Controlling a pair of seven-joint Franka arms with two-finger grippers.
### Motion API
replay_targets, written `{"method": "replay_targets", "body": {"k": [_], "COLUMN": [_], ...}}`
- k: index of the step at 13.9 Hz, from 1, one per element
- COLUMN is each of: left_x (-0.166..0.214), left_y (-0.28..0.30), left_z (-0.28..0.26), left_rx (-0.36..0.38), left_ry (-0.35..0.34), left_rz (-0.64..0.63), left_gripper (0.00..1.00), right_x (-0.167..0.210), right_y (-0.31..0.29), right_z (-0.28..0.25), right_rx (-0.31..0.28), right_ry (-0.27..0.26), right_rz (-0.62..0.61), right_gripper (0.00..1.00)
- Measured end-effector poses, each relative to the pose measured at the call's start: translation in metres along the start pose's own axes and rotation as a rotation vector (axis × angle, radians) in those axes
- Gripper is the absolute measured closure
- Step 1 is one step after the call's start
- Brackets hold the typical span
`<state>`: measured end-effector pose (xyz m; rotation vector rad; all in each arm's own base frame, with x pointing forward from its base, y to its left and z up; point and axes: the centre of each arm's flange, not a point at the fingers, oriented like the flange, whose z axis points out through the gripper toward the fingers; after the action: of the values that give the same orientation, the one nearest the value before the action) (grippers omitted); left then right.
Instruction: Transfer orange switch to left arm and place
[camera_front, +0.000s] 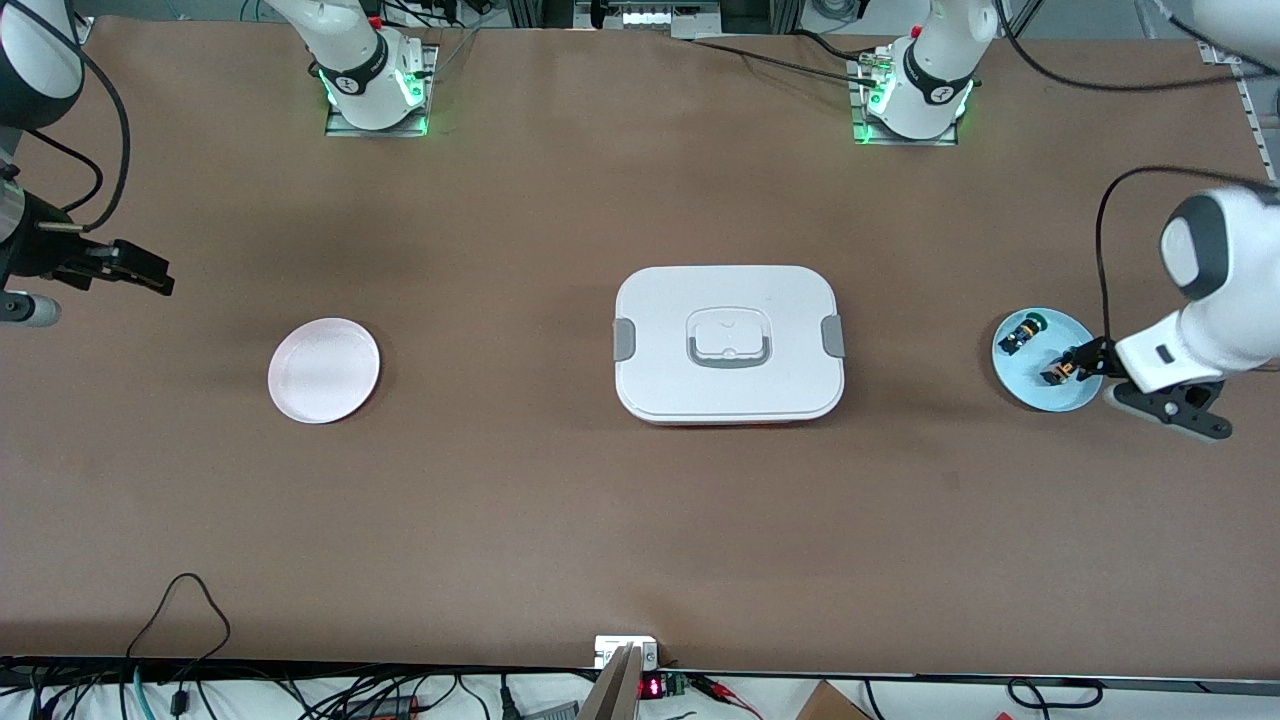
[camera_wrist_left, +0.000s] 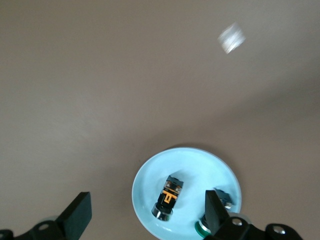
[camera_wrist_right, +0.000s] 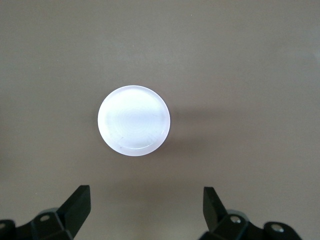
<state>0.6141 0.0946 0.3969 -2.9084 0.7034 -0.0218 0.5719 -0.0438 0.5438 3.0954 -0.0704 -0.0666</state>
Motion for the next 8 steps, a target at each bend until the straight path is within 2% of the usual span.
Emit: {"method": "replay_targets", "body": {"k": [2, 5, 8], "left_x": [0.002, -0.025, -0.049], "left_y": [0.021, 0.031, 0.055], "left_z": [-0.075, -0.158, -0.209], "left_rx": [0.034, 0.07, 0.037], "left_ry": [0.054, 0.117, 0.12], "left_rz": [-0.006, -0.075, -0.189], "left_gripper": [0.0, 0.0, 0.0], "right_x": [-0.011, -0.018, -0.02], "right_y": [0.0, 0.0, 0.003], "right_z": [0.001, -0.003, -0.01], "right_rx": [0.001, 0.008, 0.027], "right_ry": [0.008, 0.013, 0.016], "right_rz": [0.0, 0.003, 0.013], "right_gripper": [0.0, 0.0, 0.0]}}
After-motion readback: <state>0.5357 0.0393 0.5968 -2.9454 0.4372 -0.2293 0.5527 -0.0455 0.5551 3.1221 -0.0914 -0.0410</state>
